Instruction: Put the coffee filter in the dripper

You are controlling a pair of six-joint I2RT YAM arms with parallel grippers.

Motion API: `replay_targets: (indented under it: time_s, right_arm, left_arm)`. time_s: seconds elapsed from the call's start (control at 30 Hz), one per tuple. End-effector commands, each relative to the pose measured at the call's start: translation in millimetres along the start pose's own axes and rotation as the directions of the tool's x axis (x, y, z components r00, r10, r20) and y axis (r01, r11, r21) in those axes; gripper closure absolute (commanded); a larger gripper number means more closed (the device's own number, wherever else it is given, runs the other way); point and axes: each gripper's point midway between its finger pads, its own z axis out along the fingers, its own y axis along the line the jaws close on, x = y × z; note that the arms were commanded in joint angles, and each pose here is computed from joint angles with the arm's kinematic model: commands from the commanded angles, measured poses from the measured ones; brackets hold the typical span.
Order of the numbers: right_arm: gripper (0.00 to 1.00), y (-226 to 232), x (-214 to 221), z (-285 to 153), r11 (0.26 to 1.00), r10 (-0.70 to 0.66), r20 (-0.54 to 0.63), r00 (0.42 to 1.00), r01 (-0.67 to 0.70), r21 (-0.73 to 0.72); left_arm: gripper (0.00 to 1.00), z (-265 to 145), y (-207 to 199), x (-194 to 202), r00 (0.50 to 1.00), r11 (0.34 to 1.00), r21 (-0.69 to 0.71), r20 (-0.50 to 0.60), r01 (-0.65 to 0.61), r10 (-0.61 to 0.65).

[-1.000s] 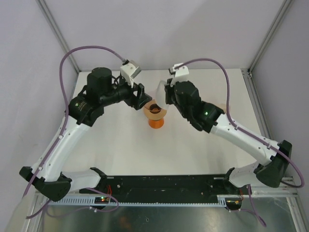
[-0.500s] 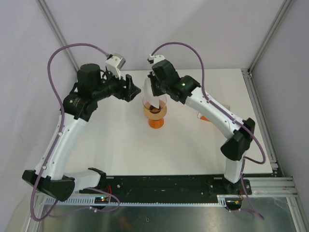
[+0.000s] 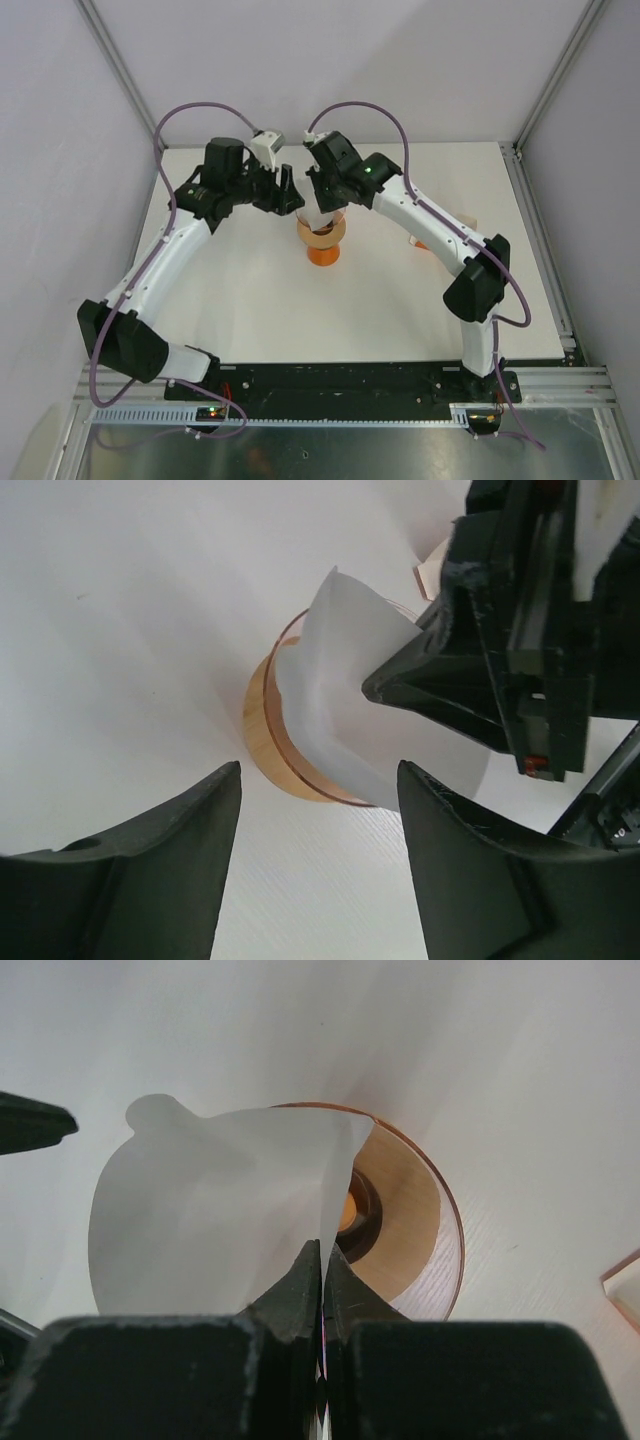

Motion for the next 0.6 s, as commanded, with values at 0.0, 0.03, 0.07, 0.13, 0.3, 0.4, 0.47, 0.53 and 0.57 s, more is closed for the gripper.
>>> replay_targets:
  time_s: [0.0, 0.03, 0.07, 0.13, 0.3, 0.4, 0.47, 0.53, 0.57]
  right_arm:
    - [1.0, 0, -3, -3, 0.999, 0.019, -0.009, 1.0, -0.02, -0.036]
    - [1.0, -1, -3, -3, 0.999, 0.021, -0.012, 1.0, -0.021, -0.035]
    - [1.0, -3, -2, -3, 0.999, 0.023, -0.014, 1.0, -0.023, -0.034]
    - [1.0, -5, -1, -2, 0.999, 0.021, -0.02, 1.0, -0.022, -0.038]
    - [1.0, -4, 1, 5, 0.998, 0.01, -0.032, 0.999, -0.012, -0.066]
    - [1.0, -3, 3, 9, 0.996, 0.005, -0.045, 0.999, -0.008, -0.085]
    - [1.0, -5, 5, 11, 0.996, 0.005, -0.053, 0.999, -0.01, -0.087]
    - [1.0, -7, 6, 12, 0.996, 0.004, -0.057, 0.998, -0.009, -0.09]
    - [1.0, -7, 6, 12, 0.995, 0.003, -0.059, 0.998, -0.009, -0.097]
  left_arm:
    - [0.34, 9, 9, -16, 0.998, 1.0, -0.019, 0.054, -0.019, 0.02]
    - [0.35, 11, 12, -17, 0.998, 0.999, -0.029, 0.055, -0.025, 0.026]
    - [0.37, 12, 14, -18, 0.998, 0.999, -0.038, 0.057, -0.029, 0.031]
    - [0.41, 17, 18, -17, 0.998, 0.998, -0.043, 0.05, -0.035, 0.037]
    - [0.54, 27, 24, -13, 0.999, 0.998, -0.05, 0.027, -0.038, 0.039]
    - [0.62, 31, 29, -13, 0.999, 0.997, -0.064, 0.021, -0.044, 0.046]
    - [0.65, 32, 30, -13, 0.999, 0.997, -0.065, 0.019, -0.049, 0.051]
    - [0.68, 32, 30, -14, 0.998, 0.996, -0.067, 0.02, -0.054, 0.056]
    - [0.69, 31, 30, -14, 0.998, 0.996, -0.071, 0.021, -0.058, 0.06]
